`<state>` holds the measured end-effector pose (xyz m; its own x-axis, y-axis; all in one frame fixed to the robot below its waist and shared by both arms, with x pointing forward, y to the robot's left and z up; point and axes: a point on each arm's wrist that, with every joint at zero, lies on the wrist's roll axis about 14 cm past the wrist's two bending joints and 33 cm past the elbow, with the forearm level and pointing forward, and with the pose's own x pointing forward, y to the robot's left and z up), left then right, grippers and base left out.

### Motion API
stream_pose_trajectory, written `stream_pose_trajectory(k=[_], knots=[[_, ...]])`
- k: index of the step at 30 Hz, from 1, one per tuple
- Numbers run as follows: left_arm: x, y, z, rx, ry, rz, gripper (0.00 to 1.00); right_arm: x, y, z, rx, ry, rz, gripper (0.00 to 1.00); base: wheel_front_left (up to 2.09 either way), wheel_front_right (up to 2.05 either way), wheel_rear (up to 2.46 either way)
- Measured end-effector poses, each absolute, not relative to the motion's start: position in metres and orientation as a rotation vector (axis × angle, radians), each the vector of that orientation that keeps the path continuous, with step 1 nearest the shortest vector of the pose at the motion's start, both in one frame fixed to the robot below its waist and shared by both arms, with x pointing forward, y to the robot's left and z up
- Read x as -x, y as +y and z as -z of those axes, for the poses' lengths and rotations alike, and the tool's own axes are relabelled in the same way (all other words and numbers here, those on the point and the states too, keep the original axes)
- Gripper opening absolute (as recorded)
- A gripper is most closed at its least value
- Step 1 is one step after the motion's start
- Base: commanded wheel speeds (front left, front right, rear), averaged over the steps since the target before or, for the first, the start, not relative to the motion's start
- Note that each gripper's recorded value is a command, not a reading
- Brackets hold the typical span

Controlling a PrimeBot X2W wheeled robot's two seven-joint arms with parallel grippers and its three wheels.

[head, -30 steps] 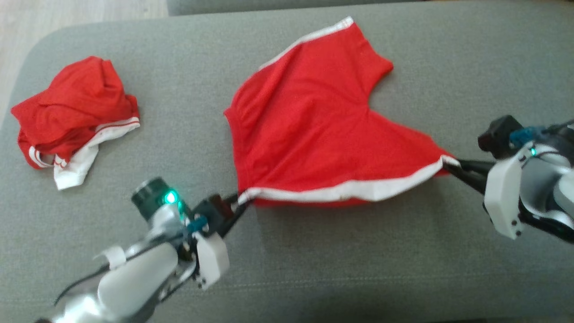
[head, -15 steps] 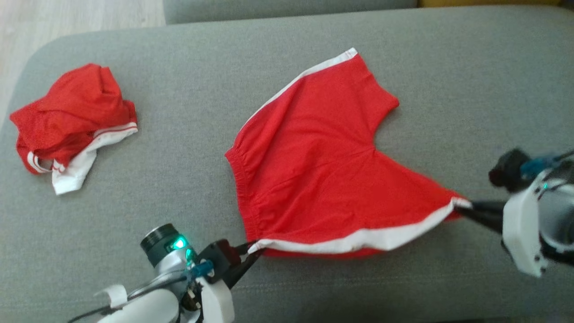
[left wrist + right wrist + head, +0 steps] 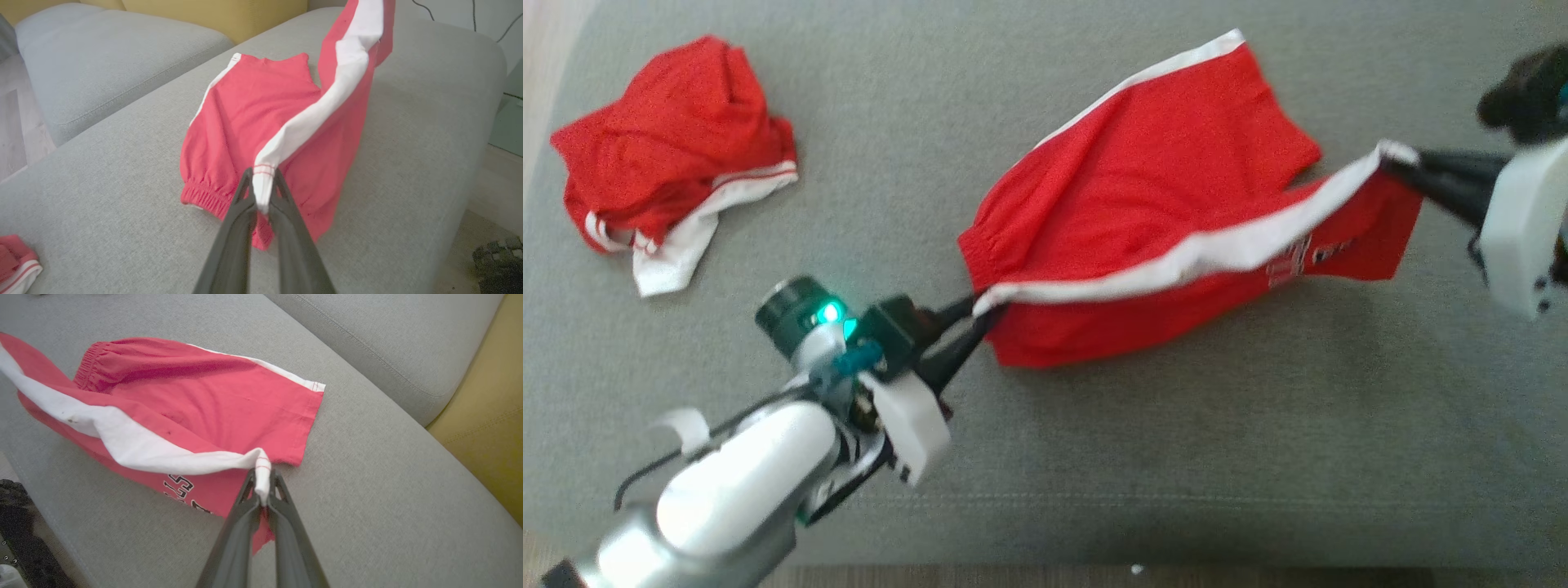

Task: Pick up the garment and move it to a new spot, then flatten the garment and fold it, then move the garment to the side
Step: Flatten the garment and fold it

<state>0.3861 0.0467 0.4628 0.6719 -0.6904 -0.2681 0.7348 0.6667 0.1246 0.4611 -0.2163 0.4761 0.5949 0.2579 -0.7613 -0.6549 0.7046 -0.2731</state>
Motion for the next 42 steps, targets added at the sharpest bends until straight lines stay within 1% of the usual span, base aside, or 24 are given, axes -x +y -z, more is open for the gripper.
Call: stream_pose_trajectory(k=[8,12,14,18,26,35,42], knots=[[-0.428,0.057,-0.462,-0.200,0.184,0.741,0.00,-0.521,-0.201,-0.474,0.603,0.731,-0.558,0.00,0.00,0.00,0.00],[-0.452,0.062,-0.454,-0.183,0.189,0.706,0.00,-0.553,-0.197,-0.459,0.607,0.742,-0.547,0.00,0.00,0.00,0.00],[-0.456,0.065,-0.447,-0.177,0.200,0.701,0.00,-0.562,-0.192,-0.450,0.615,0.749,-0.554,0.00,0.00,0.00,0.00],[-0.464,0.070,-0.434,-0.172,0.222,0.682,0.00,-0.576,-0.182,-0.433,0.629,0.759,-0.567,0.00,0.00,0.00,0.00],[-0.481,0.078,-0.422,-0.173,0.237,0.650,0.00,-0.610,-0.175,-0.425,0.618,0.730,-0.545,0.00,0.00,0.00,0.00],[-0.498,0.087,-0.405,-0.166,0.261,0.617,0.00,-0.633,-0.174,-0.401,0.608,0.742,-0.534,0.00,0.00,0.00,0.00],[-0.507,0.089,-0.391,-0.167,0.280,0.605,0.00,-0.638,-0.167,-0.378,0.599,0.768,-0.553,0.00,0.00,0.00,0.00]])
